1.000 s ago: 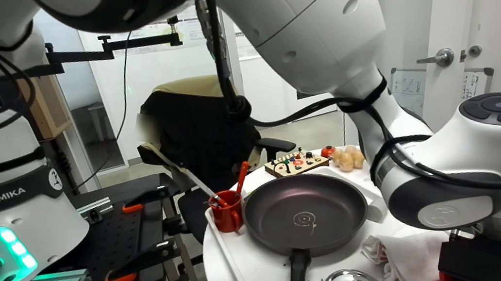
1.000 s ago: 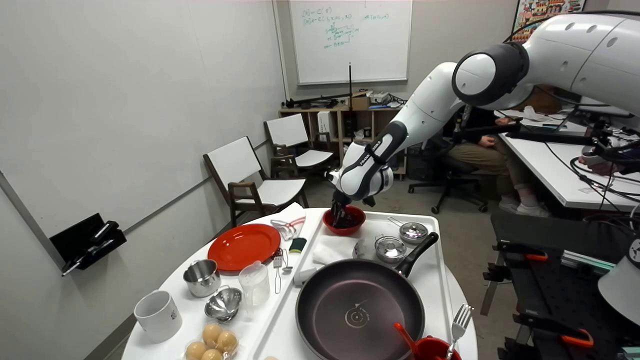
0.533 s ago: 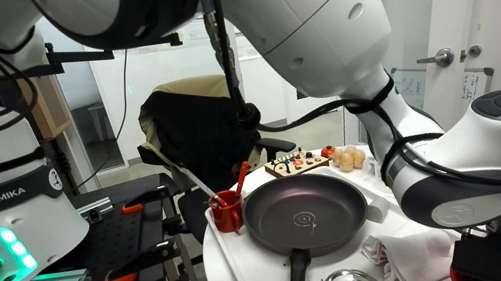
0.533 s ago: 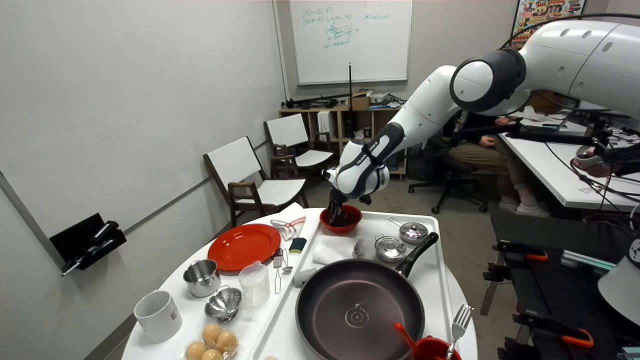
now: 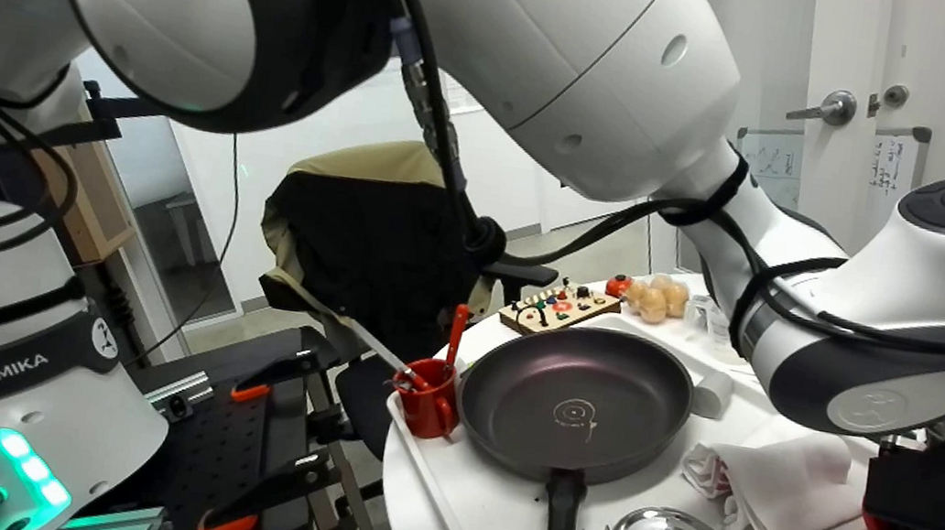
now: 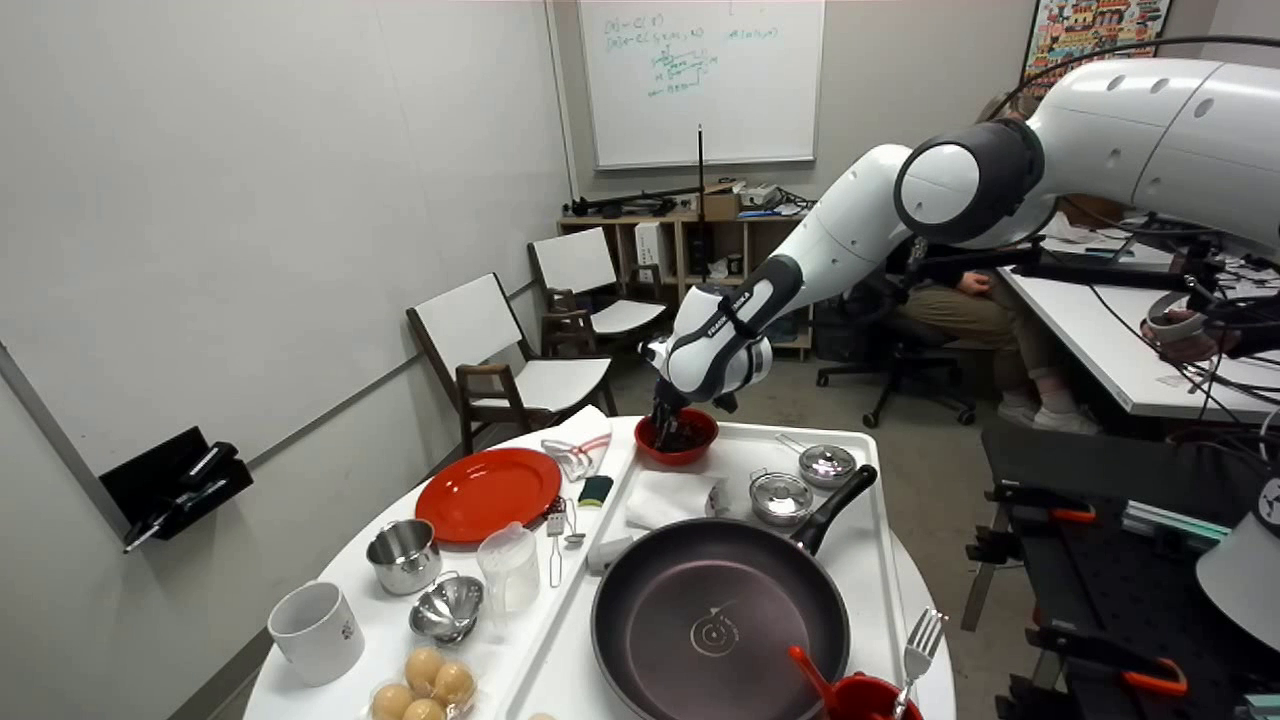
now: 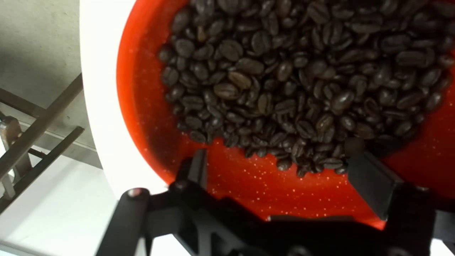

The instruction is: Move the red bowl backwards.

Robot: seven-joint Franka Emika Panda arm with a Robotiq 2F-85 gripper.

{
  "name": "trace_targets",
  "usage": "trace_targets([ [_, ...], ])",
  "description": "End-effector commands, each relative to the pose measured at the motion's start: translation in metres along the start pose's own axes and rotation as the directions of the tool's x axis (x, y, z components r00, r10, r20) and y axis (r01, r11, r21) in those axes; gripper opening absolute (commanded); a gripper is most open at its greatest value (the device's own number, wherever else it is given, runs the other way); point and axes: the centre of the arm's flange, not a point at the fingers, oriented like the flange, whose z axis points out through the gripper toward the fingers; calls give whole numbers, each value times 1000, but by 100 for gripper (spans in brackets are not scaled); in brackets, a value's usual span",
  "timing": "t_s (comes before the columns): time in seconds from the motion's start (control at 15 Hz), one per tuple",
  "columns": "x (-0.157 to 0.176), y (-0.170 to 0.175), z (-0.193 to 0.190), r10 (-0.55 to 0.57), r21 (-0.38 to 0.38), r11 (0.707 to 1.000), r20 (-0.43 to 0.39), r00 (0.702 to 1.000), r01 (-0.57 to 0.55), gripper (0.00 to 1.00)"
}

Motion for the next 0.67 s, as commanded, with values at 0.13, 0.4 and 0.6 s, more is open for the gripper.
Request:
trace_targets([
  [0.13, 16, 6, 20, -22, -10, 1000, 2, 1000, 22, 100],
  [0.4, 19, 2, 20, -33, -10, 999, 7, 999, 33, 100],
  [0.6, 20, 2, 19, -37, -11, 999, 9, 999, 37, 100],
])
